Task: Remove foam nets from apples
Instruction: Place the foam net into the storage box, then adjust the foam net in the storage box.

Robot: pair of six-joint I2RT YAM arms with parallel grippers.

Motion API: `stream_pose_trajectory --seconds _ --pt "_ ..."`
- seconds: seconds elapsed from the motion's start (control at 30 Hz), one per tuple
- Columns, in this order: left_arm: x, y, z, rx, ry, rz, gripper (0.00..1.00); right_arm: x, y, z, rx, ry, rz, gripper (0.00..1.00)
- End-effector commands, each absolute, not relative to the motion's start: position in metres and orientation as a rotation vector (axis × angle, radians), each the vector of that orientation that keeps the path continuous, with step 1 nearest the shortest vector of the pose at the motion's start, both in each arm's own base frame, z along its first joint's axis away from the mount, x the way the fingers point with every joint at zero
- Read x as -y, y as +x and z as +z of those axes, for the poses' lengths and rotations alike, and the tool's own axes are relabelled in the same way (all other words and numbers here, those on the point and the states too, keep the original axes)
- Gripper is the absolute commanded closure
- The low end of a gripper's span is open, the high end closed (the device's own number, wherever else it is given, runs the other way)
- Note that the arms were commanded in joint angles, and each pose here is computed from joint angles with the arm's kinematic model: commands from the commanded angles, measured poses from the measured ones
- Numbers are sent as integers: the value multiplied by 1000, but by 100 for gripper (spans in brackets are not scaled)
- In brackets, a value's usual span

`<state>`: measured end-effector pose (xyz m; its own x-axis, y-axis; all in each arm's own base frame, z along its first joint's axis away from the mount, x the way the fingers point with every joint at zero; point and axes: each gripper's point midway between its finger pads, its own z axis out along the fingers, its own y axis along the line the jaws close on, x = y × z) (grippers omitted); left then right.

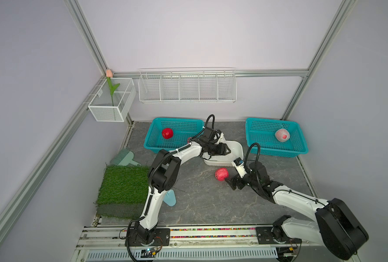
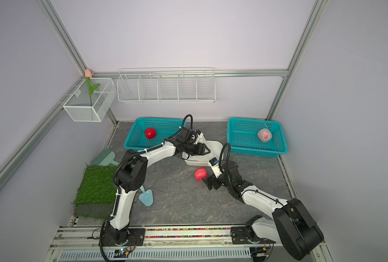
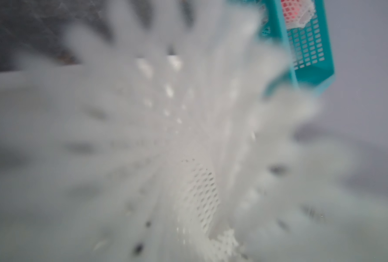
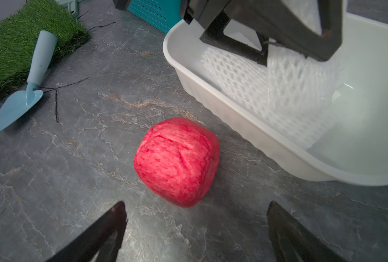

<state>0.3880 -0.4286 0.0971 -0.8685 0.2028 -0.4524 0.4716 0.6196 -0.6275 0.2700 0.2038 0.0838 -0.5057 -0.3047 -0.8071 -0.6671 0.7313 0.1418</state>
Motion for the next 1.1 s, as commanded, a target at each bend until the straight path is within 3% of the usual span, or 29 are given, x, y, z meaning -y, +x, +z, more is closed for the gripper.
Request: stream_pose_trajectory --seconds 0.0,0.13,0.17,0.53,0.9,1.07 --pt "412 385 118 -2514 570 -987 27 -202 272 90 -2086 -711 564 4" --pt "399 380 124 -2521 574 -921 12 -199 273 97 -2064 -693 552 6" --pt "397 379 125 -2520 581 -905 0 -198 274 101 -2051 -689 547 6" --pt "366 364 129 -2557 656 -724 0 -193 294 128 -2006 -646 516 7" --pt "336 369 195 -2339 747 -527 0 -208 367 163 -2050 -728 456 4" --pt "326 359 197 -2256 839 -500 3 -233 394 164 -2109 -762 505 2"
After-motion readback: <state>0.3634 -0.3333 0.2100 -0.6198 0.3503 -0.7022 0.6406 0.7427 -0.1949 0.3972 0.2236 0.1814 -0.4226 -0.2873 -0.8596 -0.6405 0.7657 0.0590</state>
